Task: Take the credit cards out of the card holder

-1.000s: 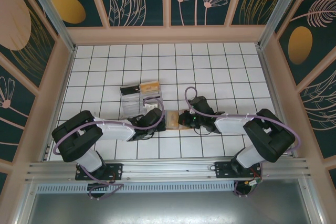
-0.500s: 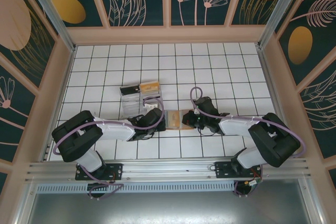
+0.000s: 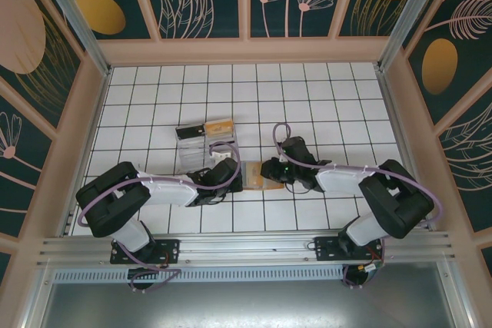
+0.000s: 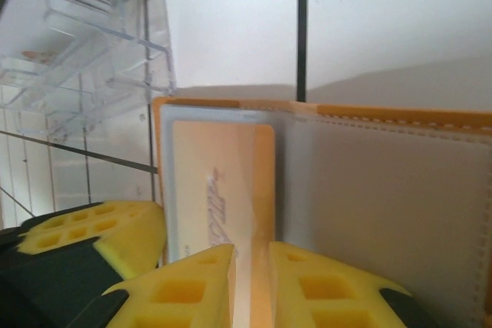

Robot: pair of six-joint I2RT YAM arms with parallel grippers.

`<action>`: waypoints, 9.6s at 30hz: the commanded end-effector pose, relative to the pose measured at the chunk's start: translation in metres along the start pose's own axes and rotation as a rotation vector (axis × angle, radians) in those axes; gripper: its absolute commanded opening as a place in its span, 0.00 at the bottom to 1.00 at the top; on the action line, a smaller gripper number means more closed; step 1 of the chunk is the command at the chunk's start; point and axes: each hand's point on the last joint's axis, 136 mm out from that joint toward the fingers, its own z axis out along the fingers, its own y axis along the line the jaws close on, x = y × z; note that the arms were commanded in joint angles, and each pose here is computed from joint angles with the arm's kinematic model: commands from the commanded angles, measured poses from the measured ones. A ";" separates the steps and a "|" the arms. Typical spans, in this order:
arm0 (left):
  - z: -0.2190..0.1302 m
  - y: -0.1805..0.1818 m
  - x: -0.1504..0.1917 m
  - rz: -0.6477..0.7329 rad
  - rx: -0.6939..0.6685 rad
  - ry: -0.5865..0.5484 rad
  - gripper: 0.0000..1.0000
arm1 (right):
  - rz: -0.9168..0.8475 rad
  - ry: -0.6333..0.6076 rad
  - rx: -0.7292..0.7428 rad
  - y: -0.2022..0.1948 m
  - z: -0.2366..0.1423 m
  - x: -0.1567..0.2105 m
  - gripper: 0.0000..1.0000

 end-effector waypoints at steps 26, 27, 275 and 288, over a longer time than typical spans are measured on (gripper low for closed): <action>0.002 0.009 0.010 -0.001 -0.028 0.044 0.06 | 0.014 0.028 -0.010 -0.010 0.006 0.007 0.00; 0.002 0.009 0.010 -0.001 -0.030 0.044 0.05 | 0.017 0.026 -0.005 -0.012 0.005 0.008 0.00; -0.018 -0.042 -0.018 -0.074 0.162 -0.012 0.50 | -0.255 -0.076 0.304 -0.042 -0.028 0.006 0.15; -0.009 -0.033 -0.009 -0.082 0.129 0.013 0.49 | -0.232 -0.072 0.293 -0.042 -0.028 0.011 0.13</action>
